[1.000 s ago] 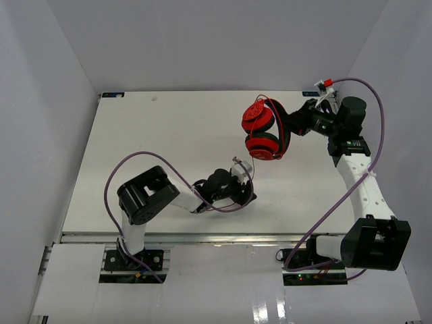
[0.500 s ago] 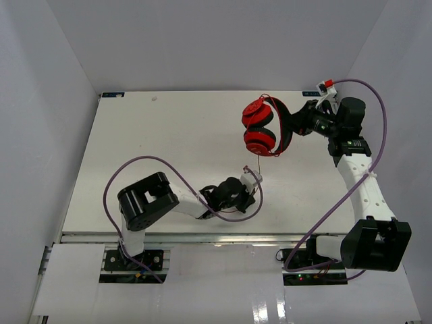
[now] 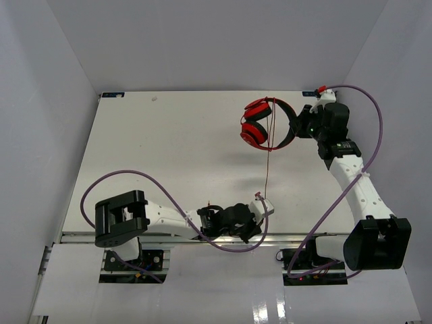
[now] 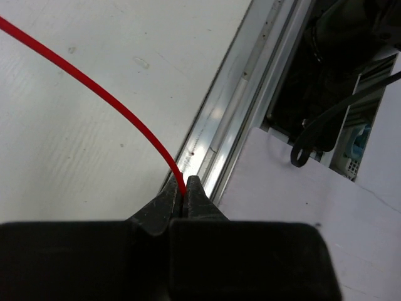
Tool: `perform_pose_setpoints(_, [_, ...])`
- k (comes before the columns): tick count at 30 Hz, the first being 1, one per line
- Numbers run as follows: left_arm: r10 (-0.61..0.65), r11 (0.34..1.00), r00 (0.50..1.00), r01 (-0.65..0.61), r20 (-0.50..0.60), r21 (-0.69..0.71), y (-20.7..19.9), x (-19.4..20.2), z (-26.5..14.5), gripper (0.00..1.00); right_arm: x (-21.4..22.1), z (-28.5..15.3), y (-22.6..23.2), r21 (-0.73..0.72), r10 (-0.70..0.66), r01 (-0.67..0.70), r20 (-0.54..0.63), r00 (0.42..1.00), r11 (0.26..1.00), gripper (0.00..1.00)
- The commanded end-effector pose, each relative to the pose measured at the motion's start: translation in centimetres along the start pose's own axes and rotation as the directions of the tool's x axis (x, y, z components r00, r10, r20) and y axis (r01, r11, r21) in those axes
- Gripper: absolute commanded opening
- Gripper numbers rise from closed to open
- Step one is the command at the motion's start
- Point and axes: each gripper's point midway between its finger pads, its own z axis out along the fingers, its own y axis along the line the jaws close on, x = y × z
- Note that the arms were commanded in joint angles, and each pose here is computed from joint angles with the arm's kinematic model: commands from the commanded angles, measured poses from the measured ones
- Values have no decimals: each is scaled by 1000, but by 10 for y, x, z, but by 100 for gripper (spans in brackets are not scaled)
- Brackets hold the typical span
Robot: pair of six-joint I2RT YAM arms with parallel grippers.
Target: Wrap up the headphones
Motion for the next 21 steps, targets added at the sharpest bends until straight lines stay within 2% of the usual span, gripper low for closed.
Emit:
perform_pose_setpoints(1, [18, 1000, 1000, -19, 8, 19, -20, -24, -11, 0, -20, 2, -19, 104, -54, 43, 103, 993, 994, 8])
perform_pose_setpoints(13, [76, 997, 997, -76, 24, 7, -37, -46, -47, 0, -1, 10, -35, 143, -166, 152, 91, 982, 978, 8])
perform_pose_setpoints(21, [135, 991, 988, -134, 69, -32, -37, -81, -76, 0, 16, 13, -42, 149, -219, 209, 58, 974, 967, 8])
